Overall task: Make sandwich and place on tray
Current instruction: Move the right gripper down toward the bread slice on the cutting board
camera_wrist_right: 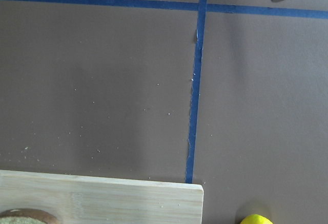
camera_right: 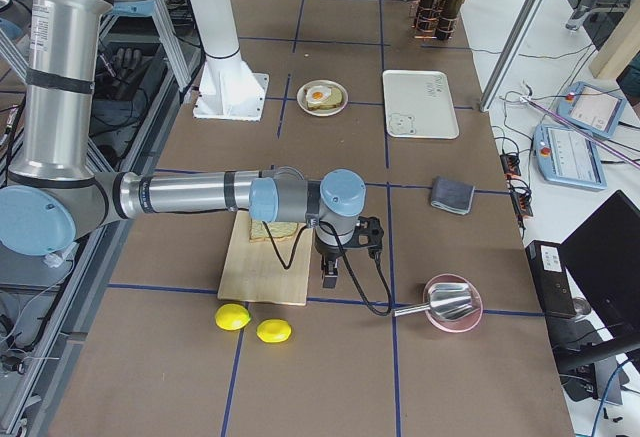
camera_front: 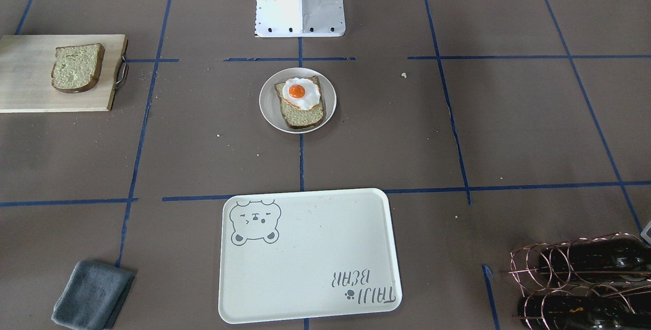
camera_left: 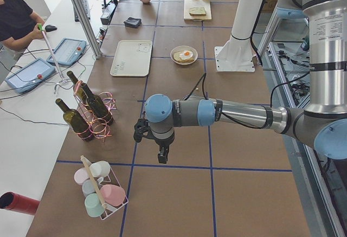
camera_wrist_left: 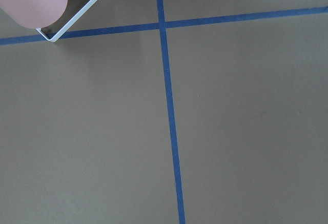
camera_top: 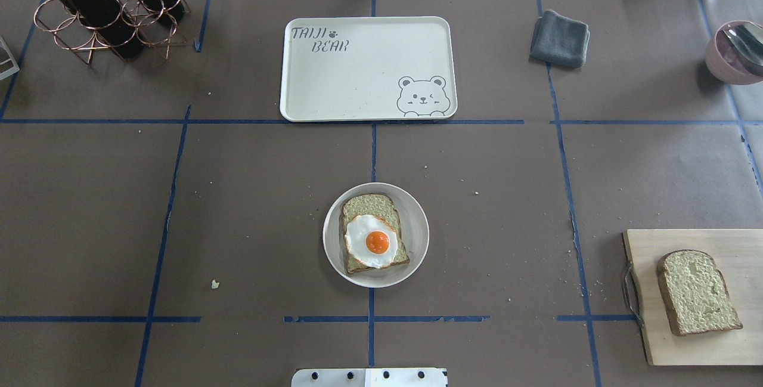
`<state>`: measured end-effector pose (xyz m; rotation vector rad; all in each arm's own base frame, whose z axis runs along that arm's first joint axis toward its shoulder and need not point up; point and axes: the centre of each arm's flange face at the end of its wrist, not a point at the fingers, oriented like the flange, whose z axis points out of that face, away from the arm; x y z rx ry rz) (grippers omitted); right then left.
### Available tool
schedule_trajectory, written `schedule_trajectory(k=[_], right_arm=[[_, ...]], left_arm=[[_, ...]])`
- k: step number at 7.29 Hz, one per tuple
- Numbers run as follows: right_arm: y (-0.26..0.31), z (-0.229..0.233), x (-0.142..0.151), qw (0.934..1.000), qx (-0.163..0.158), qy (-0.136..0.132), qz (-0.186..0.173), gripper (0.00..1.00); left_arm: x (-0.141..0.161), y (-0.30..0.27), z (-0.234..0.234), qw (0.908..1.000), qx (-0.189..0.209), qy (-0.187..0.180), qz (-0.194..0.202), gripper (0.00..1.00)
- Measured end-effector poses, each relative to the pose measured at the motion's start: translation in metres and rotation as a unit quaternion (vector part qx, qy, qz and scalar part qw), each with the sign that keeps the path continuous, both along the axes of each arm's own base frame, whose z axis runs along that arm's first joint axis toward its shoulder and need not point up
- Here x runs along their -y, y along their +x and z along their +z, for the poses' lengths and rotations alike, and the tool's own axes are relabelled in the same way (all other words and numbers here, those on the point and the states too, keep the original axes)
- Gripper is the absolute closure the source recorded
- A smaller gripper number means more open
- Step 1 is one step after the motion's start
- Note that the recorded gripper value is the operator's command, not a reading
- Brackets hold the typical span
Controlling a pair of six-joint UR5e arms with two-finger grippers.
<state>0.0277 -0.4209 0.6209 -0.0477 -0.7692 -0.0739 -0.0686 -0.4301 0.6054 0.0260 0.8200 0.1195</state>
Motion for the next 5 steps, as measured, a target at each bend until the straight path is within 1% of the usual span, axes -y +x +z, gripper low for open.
schedule_trajectory(k=[5], right_arm=[[-0.0013, -0.0080, 0.0052, 1.0000, 0.003, 0.005, 0.004, 0.00]], left_arm=[[0.0062, -0.0001, -0.0088, 1.0000, 0.001, 0.008, -0.002, 0.00]])
